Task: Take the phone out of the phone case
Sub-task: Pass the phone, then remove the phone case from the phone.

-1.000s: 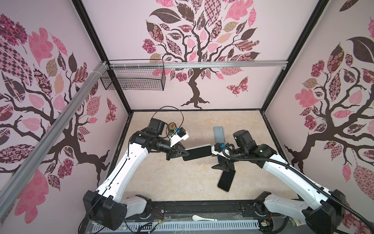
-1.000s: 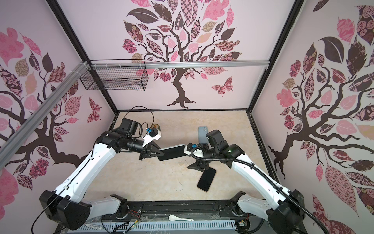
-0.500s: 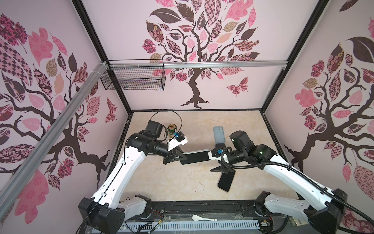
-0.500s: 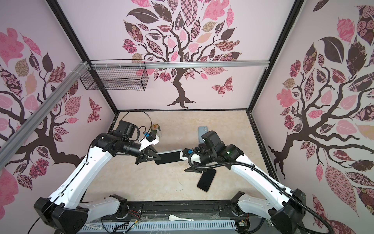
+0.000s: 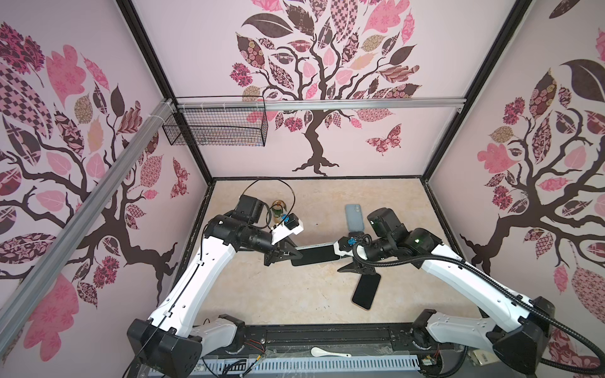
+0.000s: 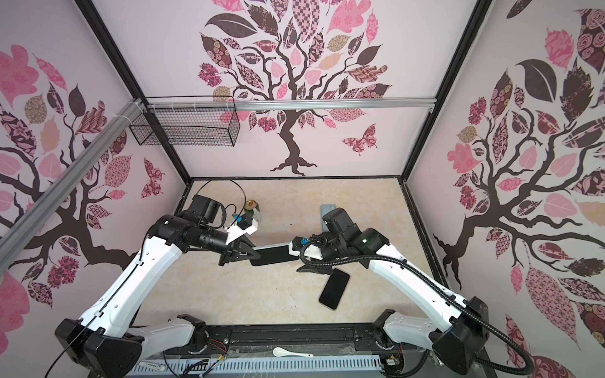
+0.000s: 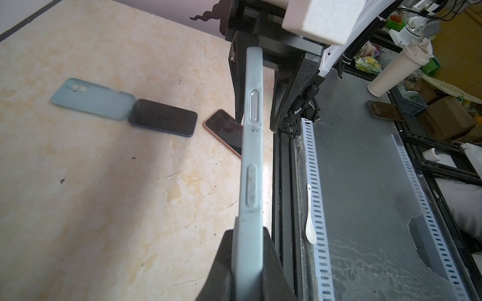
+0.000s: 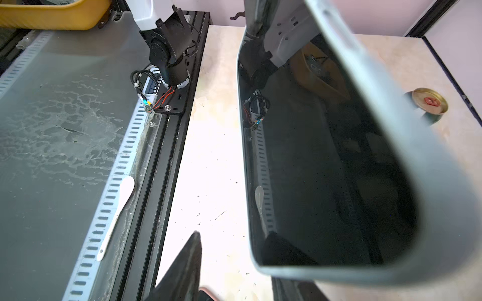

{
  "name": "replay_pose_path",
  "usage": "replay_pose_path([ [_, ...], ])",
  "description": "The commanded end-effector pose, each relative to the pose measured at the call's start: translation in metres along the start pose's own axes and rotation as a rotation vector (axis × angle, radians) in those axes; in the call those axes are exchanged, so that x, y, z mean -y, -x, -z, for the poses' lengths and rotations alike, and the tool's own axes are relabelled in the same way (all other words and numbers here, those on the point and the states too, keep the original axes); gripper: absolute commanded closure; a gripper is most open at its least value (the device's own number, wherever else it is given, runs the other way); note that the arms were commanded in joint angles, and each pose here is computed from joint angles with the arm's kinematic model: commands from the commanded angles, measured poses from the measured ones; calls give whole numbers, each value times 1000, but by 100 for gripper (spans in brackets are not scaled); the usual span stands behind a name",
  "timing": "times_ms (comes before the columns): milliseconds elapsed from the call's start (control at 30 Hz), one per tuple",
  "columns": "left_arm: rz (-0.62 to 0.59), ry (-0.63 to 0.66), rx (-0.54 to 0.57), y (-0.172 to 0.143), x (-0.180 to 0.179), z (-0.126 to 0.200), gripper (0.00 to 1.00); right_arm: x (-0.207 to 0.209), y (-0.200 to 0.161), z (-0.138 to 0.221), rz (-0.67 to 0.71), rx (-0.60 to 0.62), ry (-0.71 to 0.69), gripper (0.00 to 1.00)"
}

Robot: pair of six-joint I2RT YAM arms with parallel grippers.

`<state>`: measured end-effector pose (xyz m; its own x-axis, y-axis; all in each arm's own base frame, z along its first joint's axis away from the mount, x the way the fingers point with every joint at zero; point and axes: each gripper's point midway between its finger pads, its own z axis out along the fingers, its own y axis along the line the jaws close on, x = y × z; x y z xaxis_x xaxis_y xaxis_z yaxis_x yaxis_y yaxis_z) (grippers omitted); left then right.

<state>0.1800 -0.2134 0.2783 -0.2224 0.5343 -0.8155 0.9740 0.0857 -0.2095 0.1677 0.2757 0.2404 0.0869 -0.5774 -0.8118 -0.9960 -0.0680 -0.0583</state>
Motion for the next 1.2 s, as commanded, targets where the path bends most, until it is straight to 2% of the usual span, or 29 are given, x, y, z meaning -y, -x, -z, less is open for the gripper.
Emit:
replay_pose_path([
  [0, -23, -13, 16, 1, 2, -1, 100, -2, 9, 3, -29, 24, 52, 56],
  [67, -22, -10, 15, 0, 2, -1, 100, -3, 9, 2, -30, 21, 66, 57],
  [233, -23, -8, 13, 0, 1, -2, 100, -5, 9, 1, -20, 24, 81, 67],
  [667, -22, -21, 17, 0, 3, -2, 100, -4, 16, -1, -27, 49, 108, 71],
  [833, -24, -21, 17, 0, 3, -2, 100, -6, 15, -2, -32, 49, 116, 77],
  [1100, -27, -14, 13, 1, 2, -1, 100, -10, 10, -2, -19, 36, 127, 79],
  [1167, -28, -18, 15, 2, 2, -1, 100, -10, 11, -1, -7, 42, 123, 83],
])
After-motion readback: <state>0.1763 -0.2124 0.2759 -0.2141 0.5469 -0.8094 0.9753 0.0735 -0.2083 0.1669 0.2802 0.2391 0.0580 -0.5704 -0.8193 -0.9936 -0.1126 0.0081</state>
